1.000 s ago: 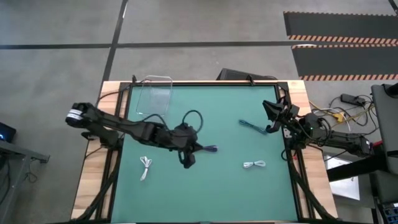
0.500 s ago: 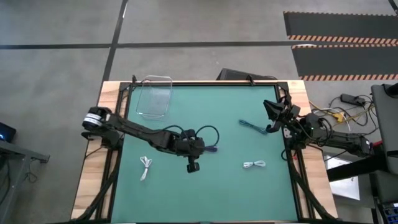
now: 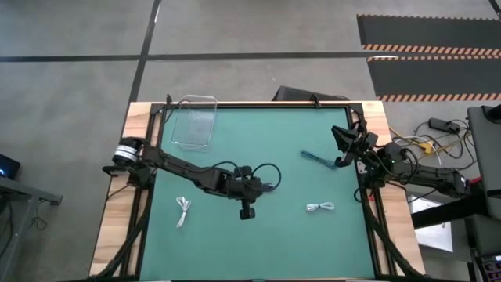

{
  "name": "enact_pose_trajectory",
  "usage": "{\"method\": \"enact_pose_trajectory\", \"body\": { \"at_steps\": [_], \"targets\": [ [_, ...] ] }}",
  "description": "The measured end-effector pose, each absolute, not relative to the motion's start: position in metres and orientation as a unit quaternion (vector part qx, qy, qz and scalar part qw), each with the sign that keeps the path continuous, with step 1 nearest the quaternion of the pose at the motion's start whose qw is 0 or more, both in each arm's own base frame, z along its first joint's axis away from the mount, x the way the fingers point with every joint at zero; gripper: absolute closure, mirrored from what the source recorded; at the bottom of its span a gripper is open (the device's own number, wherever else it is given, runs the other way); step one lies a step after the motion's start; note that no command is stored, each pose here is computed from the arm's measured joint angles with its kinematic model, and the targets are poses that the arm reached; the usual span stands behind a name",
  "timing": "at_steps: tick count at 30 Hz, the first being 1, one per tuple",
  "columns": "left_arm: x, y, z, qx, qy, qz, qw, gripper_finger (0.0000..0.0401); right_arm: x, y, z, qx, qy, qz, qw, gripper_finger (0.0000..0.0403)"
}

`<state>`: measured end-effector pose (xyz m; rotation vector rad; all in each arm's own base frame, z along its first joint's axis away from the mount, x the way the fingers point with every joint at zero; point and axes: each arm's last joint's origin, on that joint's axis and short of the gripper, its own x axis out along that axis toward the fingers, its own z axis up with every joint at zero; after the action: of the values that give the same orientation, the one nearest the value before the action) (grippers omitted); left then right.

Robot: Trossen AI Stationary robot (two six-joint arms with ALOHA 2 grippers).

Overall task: Pick and place USB-C Cables
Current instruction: Put the purple charger cable into the transparent bin

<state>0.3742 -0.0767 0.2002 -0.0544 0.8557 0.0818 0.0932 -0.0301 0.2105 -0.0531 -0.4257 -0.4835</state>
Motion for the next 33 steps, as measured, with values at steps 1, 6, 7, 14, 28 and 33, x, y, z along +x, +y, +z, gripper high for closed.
{"method": "enact_pose_trajectory", "body": {
  "at_steps": [1, 6, 7, 14, 28, 33],
  "targets": [
    [0.375, -0.076, 0.199, -0.028, 0.417, 0.039, 0.908, 0.0388, 0.093, -0.03, 0.211, -0.026, -0.209, -0.238, 0.948, 0.0371],
    [0.375, -0.074, 0.198, -0.029, 0.418, 0.041, 0.907, 0.0339, 0.093, -0.03, 0.211, -0.026, -0.209, -0.238, 0.948, 0.0371],
    [0.375, -0.074, 0.198, -0.029, 0.418, 0.042, 0.907, 0.0324, 0.093, -0.03, 0.21, -0.026, -0.209, -0.237, 0.948, 0.0371],
    [0.374, -0.072, 0.195, -0.019, 0.416, 0.06, 0.907, 0.023, 0.093, -0.03, 0.211, -0.026, -0.209, -0.237, 0.948, 0.0371],
    [0.369, -0.062, 0.165, -0.02, 0.384, 0.089, 0.919, 0.0201, 0.093, -0.03, 0.21, -0.026, -0.209, -0.237, 0.948, 0.0371],
    [0.37, -0.06, 0.155, -0.003, 0.378, 0.097, 0.921, 0.0201, 0.093, -0.03, 0.21, -0.026, -0.209, -0.237, 0.948, 0.0371]
  ]
}}
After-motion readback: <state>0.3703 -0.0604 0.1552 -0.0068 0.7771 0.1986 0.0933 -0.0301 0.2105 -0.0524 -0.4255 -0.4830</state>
